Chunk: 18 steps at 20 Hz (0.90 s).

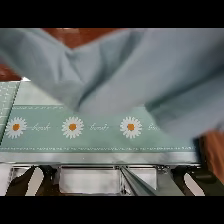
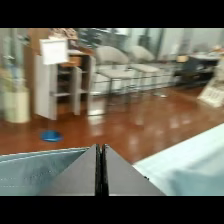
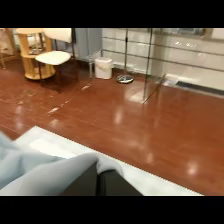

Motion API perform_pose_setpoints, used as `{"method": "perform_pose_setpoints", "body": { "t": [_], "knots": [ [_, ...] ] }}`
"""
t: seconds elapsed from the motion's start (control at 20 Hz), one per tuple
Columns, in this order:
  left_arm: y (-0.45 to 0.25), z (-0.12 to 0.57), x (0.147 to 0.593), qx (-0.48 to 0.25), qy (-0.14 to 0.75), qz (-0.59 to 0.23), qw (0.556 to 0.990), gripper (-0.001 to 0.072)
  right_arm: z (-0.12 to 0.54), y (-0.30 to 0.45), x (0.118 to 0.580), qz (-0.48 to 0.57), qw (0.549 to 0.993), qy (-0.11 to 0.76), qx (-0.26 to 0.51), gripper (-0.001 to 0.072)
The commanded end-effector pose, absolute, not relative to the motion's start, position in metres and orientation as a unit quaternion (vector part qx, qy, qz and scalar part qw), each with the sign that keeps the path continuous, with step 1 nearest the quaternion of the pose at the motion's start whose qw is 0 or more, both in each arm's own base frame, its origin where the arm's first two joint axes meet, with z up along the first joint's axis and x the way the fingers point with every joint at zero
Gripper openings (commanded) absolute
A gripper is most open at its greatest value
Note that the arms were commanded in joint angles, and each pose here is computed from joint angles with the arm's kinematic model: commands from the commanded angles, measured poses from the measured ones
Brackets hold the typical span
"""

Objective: Fold the shirts.

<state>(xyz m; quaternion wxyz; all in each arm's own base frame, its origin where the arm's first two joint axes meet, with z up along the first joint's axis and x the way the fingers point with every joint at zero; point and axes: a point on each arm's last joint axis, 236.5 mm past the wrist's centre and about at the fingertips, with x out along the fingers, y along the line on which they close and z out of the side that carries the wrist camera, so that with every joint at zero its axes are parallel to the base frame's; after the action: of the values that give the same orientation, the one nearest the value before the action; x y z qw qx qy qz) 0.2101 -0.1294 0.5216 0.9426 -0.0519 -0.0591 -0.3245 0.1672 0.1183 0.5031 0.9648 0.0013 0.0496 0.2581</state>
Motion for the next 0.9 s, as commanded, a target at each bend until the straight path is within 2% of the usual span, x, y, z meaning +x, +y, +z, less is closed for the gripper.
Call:
{"method": "perform_pose_setpoints", "body": {
  "t": [0.0, 0.15, 0.25, 0.4, 0.65, 0.85],
  "knots": [
    [-0.104, 0.528, 0.171, 0.041, -0.074, -0.179, 0.980, 0.0018, 0.484, 0.092, 0.132, 0.197, 0.977, 0.080, -0.019, 0.0022],
    [-0.055, 0.502, 0.153, 0.047, -0.029, -0.076, 0.996, 0.0019, 0.446, 0.061, 0.125, 0.130, 0.978, 0.160, -0.008, 0.0022],
    [-0.057, 0.470, 0.159, 0.033, 0.017, -0.097, 0.995, 0.0019, 0.421, 0.060, 0.138, 0.128, 0.970, 0.207, -0.001, 0.0022],
    [-0.066, 0.384, 0.202, -0.002, 0.141, -0.138, 0.980, 0.0019, 0.360, 0.068, 0.174, 0.146, 0.941, 0.306, 0.022, 0.0022],
    [-0.054, 0.220, 0.277, -0.076, 0.311, -0.125, 0.939, 0.0019, 0.210, 0.074, 0.241, 0.151, 0.877, 0.453, 0.063, 0.0022],
    [-0.059, 0.120, 0.326, -0.157, 0.399, -0.123, 0.895, 0.0019, 0.113, 0.032, 0.314, 0.061, 0.862, 0.501, 0.048, 0.0022]
  ]
}}
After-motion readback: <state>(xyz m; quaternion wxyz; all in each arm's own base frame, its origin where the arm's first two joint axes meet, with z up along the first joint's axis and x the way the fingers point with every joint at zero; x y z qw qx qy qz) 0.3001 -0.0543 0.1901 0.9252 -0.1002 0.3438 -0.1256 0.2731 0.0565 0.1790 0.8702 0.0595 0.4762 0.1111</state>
